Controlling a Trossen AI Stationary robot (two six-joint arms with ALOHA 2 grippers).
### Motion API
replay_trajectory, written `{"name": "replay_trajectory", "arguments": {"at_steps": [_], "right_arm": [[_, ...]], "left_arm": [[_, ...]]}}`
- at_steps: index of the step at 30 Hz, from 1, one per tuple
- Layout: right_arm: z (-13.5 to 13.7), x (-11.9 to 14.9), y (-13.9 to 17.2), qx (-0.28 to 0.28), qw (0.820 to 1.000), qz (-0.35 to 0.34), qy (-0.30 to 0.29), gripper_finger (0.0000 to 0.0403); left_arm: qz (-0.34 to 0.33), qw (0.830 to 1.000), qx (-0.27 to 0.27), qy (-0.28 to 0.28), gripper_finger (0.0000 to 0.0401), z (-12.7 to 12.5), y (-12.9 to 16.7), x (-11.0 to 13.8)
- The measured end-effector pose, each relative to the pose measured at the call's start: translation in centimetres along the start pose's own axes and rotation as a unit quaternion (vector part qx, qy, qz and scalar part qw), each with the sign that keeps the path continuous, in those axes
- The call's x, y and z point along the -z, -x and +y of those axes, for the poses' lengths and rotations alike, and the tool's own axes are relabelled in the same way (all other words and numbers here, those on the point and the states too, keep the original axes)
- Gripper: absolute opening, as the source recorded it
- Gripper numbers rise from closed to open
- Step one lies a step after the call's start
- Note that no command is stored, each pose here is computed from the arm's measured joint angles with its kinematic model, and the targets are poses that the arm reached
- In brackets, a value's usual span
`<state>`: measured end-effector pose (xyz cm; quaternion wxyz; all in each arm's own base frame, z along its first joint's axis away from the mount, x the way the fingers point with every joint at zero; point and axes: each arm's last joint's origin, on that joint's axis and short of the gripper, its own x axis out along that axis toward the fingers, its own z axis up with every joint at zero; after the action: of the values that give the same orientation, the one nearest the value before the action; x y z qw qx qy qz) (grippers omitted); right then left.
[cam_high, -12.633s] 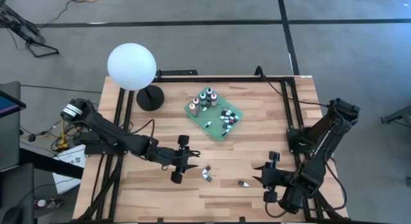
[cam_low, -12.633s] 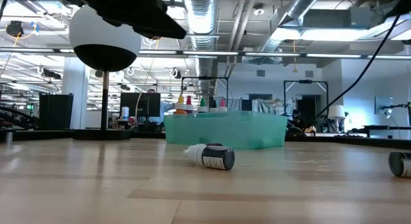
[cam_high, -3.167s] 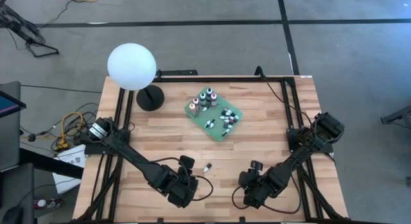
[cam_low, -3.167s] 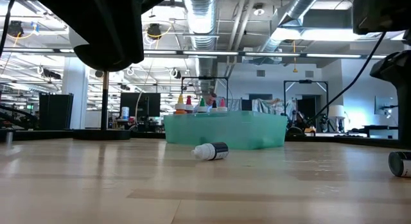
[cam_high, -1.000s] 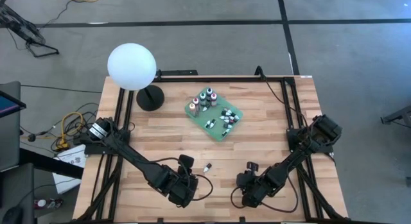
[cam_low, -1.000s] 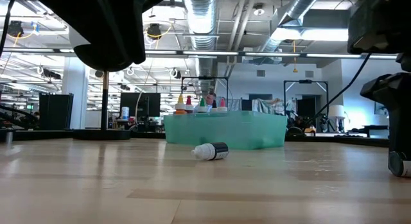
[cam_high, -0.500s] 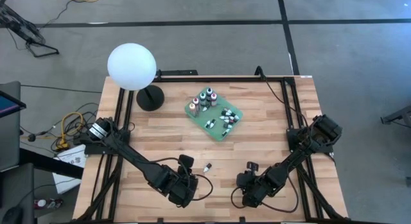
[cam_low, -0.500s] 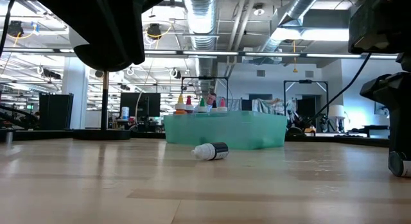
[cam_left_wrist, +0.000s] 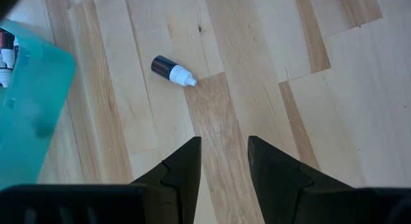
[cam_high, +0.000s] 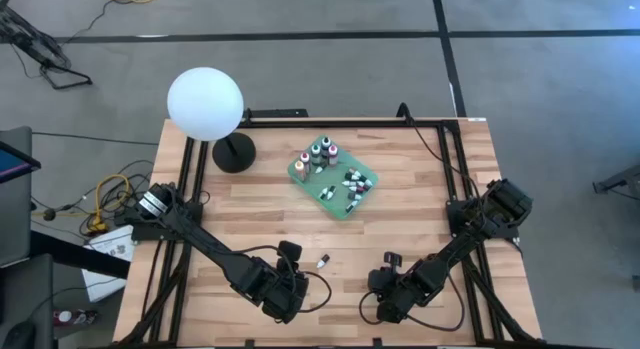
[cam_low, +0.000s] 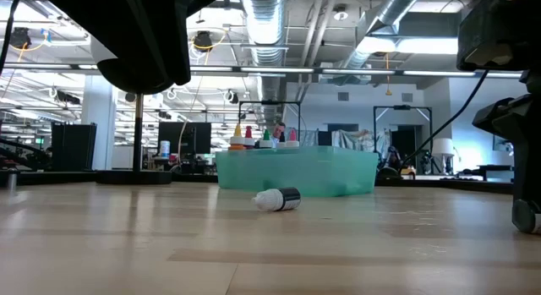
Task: Pick & Place food coloring
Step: Put the small black food coloring bottle into the green bin
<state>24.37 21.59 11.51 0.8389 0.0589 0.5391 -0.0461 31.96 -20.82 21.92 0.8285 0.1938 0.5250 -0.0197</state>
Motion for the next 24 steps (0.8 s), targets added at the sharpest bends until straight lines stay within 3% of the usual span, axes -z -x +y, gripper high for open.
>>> {"name": "replay_trajectory", "arguments": {"at_steps": [16,24], "right_arm": [[-0.05,0.11,0.00,0.002,1.000,0.005,0.003,0.0108],[0.52,-0.66,0.67,0.008,0.999,0.015,0.040,0.0080]], "left_arm": [[0.000,1.000,0.000,0.000,0.0121,0.00,-0.01,0.01],[0.002,1.000,-0.001,-0.001,0.0121,0.02,-0.01,0.05]]}}
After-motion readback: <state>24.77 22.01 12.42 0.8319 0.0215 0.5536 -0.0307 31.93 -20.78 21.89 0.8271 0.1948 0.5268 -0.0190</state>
